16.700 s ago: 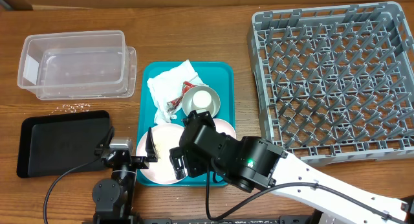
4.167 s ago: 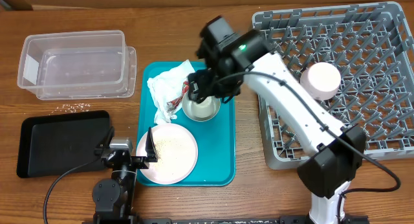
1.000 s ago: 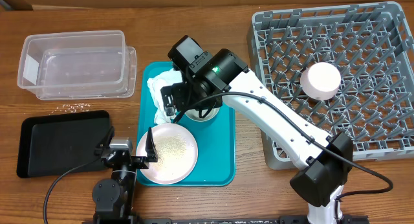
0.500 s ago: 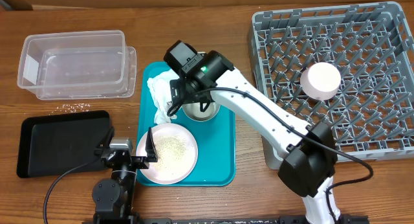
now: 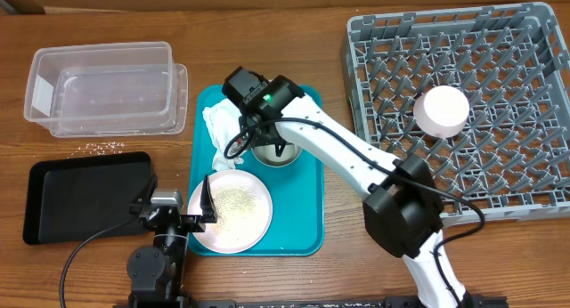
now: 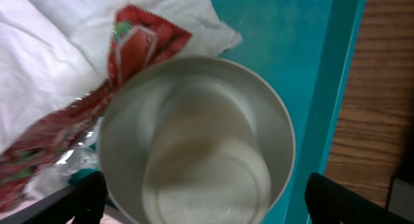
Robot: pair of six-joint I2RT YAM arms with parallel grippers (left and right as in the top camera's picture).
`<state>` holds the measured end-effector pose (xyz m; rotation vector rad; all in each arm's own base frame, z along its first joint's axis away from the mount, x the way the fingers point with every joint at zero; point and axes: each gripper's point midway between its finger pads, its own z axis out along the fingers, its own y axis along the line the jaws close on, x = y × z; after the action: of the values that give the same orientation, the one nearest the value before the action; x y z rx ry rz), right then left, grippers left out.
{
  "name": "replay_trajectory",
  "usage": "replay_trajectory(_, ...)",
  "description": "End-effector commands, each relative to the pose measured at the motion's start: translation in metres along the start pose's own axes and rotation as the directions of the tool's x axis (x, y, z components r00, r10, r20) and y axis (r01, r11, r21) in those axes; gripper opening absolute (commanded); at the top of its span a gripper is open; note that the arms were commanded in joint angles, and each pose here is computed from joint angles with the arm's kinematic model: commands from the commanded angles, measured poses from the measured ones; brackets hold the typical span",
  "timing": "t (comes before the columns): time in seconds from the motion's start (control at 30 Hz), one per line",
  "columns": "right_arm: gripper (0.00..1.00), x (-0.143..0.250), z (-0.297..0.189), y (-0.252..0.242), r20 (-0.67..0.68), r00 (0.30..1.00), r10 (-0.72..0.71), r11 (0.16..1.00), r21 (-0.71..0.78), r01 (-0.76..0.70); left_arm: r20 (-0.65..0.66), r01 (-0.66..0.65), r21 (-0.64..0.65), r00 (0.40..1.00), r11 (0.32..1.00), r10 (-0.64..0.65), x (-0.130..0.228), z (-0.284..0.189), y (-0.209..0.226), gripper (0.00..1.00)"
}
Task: Sort waste into correct bins and load items into the dishwasher
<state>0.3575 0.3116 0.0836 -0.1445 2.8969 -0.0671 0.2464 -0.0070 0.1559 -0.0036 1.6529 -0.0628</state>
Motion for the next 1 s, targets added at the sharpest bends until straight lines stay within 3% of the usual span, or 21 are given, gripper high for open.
replay_trajectory(0.0,0.98,0.004,0.009,-0.003,-0.014,1.0,0.011,0.999,0.031,-0.011,0.006,-0.026,0.003,1.0,1.0,0.026,0.0,0.0,0.0,1.0)
replay_trajectory(0.13,0.91,0.006,0.009,-0.001,-0.023,1.0,0.014,1.0,0.023,-0.013,0.006,-0.026,0.003,1.0,1.0,0.026,0.0,0.0,0.0,1.0)
replay_trajectory(0.97,0.84,0.007,0.023,-0.001,-0.033,0.999,0.01,0.999,0.042,-0.009,0.006,-0.026,0.003,1.0,1.0,0.026,0.0,0.0,0.0,1.0)
